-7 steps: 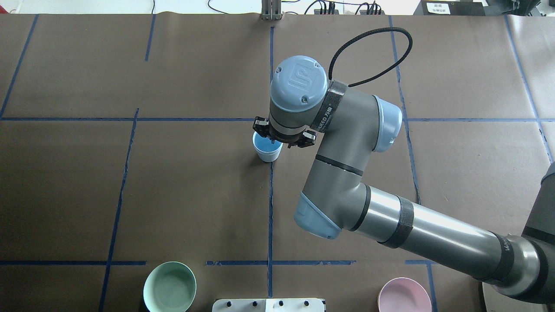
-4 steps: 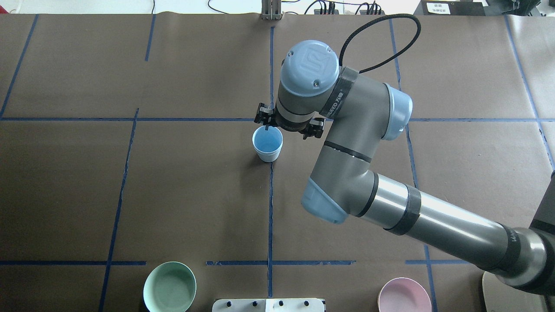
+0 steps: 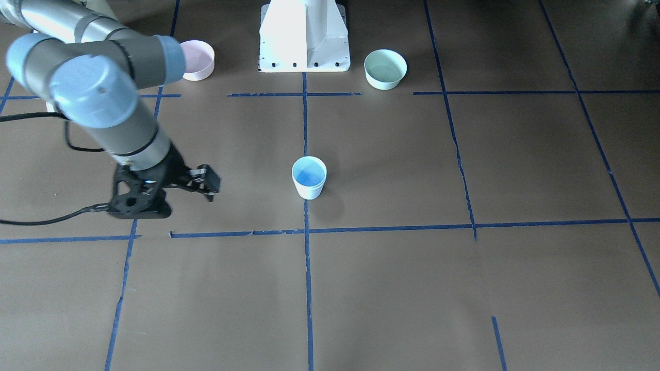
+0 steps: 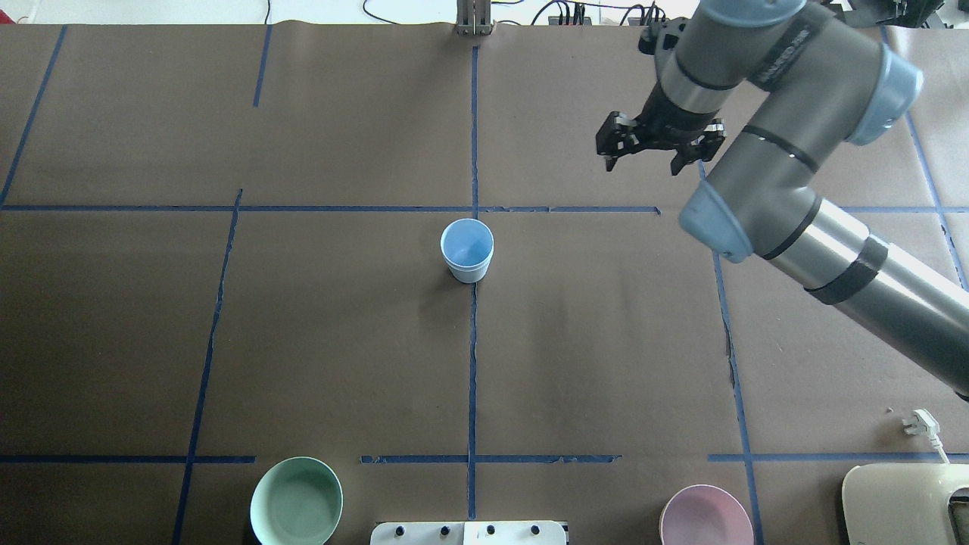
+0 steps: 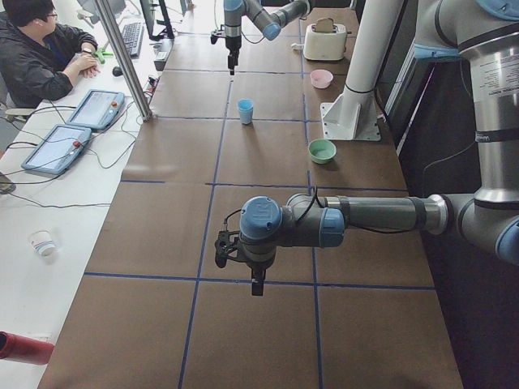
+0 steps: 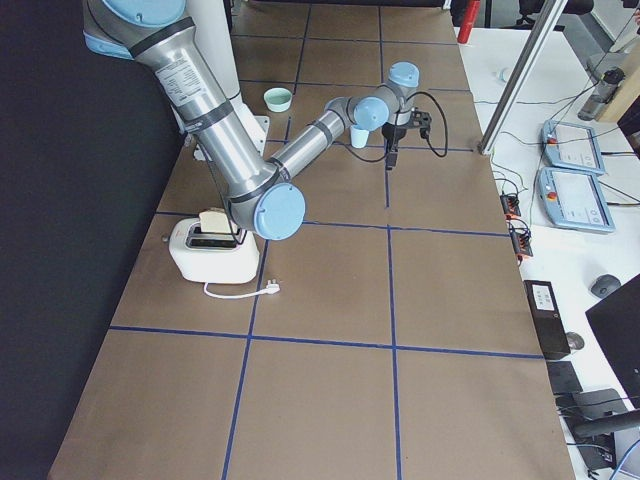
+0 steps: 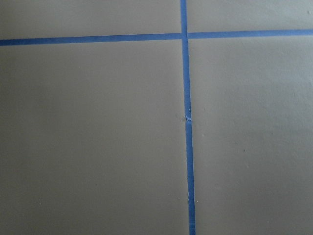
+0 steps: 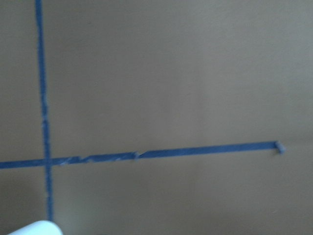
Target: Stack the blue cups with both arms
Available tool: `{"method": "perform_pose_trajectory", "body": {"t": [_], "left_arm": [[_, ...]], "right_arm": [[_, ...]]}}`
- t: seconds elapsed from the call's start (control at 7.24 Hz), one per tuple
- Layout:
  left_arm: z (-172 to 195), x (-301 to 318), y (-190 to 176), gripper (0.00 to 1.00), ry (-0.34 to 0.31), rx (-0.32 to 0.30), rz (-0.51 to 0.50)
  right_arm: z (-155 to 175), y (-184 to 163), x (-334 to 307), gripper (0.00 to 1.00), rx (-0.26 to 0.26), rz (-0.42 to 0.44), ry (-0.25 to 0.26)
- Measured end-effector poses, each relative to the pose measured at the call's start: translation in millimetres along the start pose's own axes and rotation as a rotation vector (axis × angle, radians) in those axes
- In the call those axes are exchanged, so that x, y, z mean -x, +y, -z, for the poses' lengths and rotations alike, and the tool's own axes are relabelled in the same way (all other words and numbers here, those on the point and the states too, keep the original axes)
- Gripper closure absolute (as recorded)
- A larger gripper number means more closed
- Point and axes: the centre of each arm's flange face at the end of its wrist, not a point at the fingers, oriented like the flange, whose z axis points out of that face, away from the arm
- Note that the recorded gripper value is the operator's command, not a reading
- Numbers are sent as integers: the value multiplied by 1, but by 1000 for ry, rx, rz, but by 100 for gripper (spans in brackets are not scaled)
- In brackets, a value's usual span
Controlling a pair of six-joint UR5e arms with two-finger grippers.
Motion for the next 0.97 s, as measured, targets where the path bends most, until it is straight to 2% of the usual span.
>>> {"method": "perform_pose_trajectory", "body": {"t": [0.28, 0.55, 0.69, 0.97], "left_arm": [[4, -3, -6, 0, -5, -11, -21], [6, -6, -11, 0, -7, -18, -50], [8, -8, -14, 0, -7, -27, -65], [9, -9, -15, 0, -6, -42, -80]], "right_arm": [[21, -10, -168, 1, 29, 148, 1], [41, 22, -323, 1, 34, 266, 9], [49, 47, -387, 1, 32, 294, 17], [53, 101, -476, 0, 41, 262, 27]]}}
